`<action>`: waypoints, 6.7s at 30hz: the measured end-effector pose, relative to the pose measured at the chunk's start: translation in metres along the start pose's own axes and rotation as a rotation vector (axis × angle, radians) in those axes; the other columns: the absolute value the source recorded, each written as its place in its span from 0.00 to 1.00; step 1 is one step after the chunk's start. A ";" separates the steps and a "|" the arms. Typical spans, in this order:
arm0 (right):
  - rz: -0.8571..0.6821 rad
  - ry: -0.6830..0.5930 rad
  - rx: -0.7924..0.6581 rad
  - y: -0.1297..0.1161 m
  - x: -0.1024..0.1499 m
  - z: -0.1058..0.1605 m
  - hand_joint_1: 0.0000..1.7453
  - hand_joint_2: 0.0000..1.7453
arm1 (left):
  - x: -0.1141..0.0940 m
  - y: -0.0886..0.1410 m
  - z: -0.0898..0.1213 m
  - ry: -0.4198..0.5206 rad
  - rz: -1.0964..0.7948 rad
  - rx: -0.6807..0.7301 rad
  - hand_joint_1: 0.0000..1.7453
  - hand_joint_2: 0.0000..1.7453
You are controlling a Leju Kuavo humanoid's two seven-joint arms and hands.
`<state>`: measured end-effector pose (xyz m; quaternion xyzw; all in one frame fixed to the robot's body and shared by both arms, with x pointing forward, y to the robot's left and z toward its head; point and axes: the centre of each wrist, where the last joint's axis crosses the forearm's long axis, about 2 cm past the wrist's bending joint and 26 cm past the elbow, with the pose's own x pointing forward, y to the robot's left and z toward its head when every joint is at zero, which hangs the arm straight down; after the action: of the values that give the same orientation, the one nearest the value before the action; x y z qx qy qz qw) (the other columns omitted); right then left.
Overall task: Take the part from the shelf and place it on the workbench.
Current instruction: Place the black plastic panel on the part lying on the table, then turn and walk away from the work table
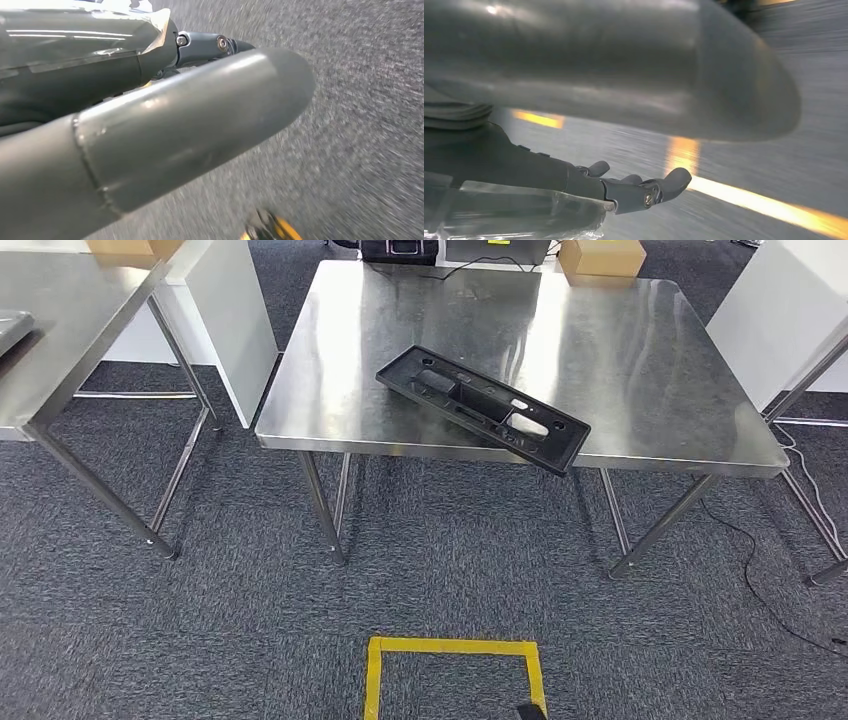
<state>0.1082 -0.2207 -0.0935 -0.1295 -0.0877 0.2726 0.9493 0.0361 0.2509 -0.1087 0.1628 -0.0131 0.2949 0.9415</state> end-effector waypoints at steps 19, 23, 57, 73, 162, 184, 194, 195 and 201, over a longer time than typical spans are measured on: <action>0.053 0.033 0.017 0.002 -0.016 -0.003 0.00 0.00 | 0.015 0.019 -0.010 -0.104 -0.190 -0.067 0.00 0.00; 0.041 0.037 0.001 -0.003 -0.018 -0.005 0.00 0.00 | 0.018 0.019 -0.010 -0.108 -0.197 -0.076 0.00 0.00; -0.094 0.062 -0.054 -0.003 -0.027 -0.005 0.00 0.00 | -0.017 -0.048 0.026 -0.148 -0.264 -0.148 0.00 0.00; -0.153 0.080 -0.078 -0.008 -0.036 -0.008 0.00 0.00 | -0.019 -0.052 0.029 -0.155 -0.269 -0.147 0.00 0.00; -0.355 0.218 -0.032 -0.003 -0.059 -0.009 0.00 0.00 | -0.014 -0.036 0.019 -0.176 -0.345 -0.162 0.00 0.00; -0.324 0.234 -0.005 -0.005 -0.061 -0.010 0.00 0.00 | -0.011 -0.039 0.020 -0.149 -0.334 -0.166 0.00 0.00; -0.302 0.224 -0.005 -0.007 -0.059 -0.010 0.00 0.00 | -0.013 -0.042 0.022 -0.146 -0.324 -0.147 0.00 0.00; -0.302 0.224 -0.005 -0.007 -0.060 -0.010 0.00 0.00 | -0.014 -0.043 0.023 -0.146 -0.323 -0.148 0.00 0.00; -0.301 0.226 -0.006 -0.008 -0.061 -0.011 0.00 0.00 | -0.015 -0.044 0.023 -0.144 -0.324 -0.150 0.00 0.00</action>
<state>0.0636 -0.2621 -0.1070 -0.1477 0.0003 0.1108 0.9828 0.0499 0.2015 -0.1013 0.1128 -0.0760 0.1255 0.9827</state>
